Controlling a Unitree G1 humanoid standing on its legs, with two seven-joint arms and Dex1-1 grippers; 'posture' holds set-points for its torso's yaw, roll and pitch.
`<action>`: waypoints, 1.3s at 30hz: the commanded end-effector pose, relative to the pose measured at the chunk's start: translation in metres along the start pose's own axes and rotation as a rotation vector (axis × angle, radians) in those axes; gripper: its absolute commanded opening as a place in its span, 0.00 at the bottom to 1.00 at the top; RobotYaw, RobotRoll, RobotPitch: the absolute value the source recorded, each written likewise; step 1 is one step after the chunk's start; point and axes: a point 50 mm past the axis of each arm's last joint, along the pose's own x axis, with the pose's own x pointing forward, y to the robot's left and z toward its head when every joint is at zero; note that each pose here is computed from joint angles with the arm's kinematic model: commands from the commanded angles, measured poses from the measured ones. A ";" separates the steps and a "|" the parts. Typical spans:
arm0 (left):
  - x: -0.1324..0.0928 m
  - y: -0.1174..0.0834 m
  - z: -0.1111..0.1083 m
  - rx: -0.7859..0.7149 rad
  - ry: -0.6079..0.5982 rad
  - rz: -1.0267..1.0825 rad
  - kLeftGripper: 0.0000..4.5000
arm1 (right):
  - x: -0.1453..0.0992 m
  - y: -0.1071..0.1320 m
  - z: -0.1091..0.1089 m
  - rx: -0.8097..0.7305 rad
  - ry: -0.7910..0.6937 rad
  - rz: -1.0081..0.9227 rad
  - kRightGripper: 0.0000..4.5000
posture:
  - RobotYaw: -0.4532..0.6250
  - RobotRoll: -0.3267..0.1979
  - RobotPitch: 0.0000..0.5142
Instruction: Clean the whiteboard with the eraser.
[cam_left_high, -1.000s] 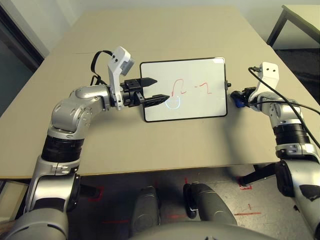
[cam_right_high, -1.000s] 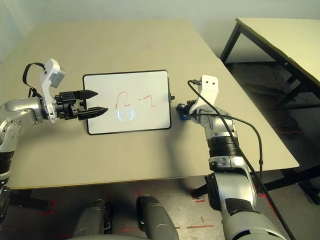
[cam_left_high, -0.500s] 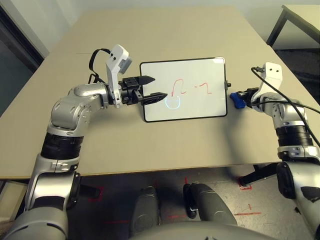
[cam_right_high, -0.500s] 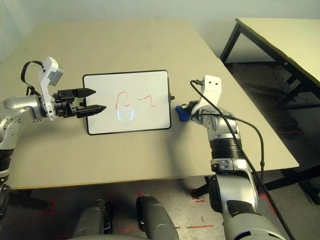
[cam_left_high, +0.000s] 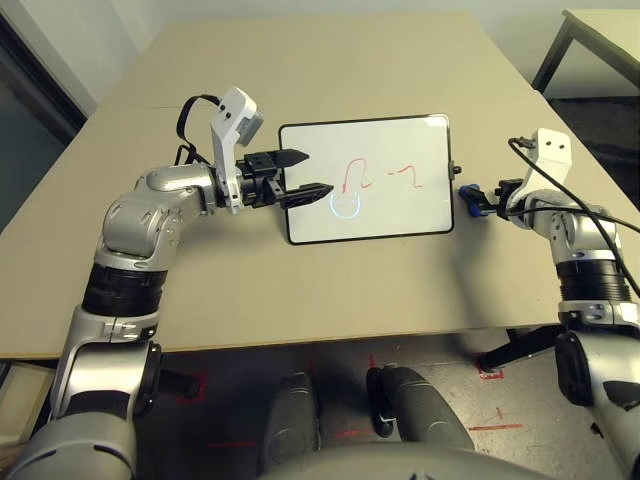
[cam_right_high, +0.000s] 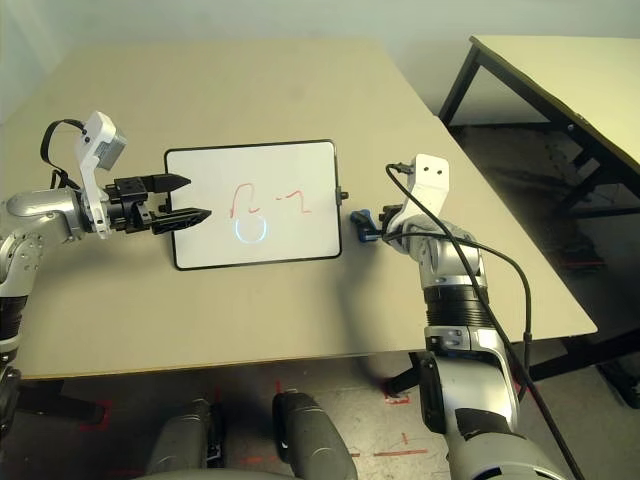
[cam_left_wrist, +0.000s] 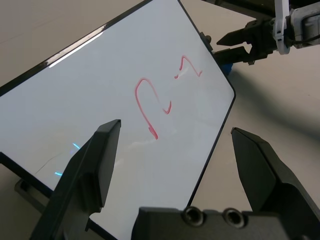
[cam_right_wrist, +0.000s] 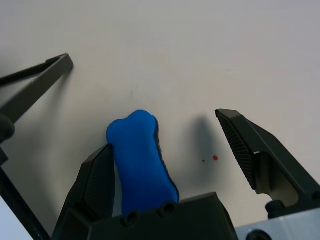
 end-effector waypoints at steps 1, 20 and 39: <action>-0.001 0.001 -0.003 -0.002 0.017 0.006 1.00 | 0.003 -0.001 -0.010 -0.003 0.039 -0.003 1.00 | 0.34 0.62 0.17; 0.002 0.000 0.000 0.003 0.009 0.011 1.00 | -0.004 0.010 0.003 -0.056 -0.024 0.017 1.00 | 0.33 0.62 0.18; 0.000 -0.001 0.003 0.003 0.008 0.022 1.00 | 0.003 0.009 -0.009 -0.063 0.013 0.002 0.72 | 0.35 0.62 0.19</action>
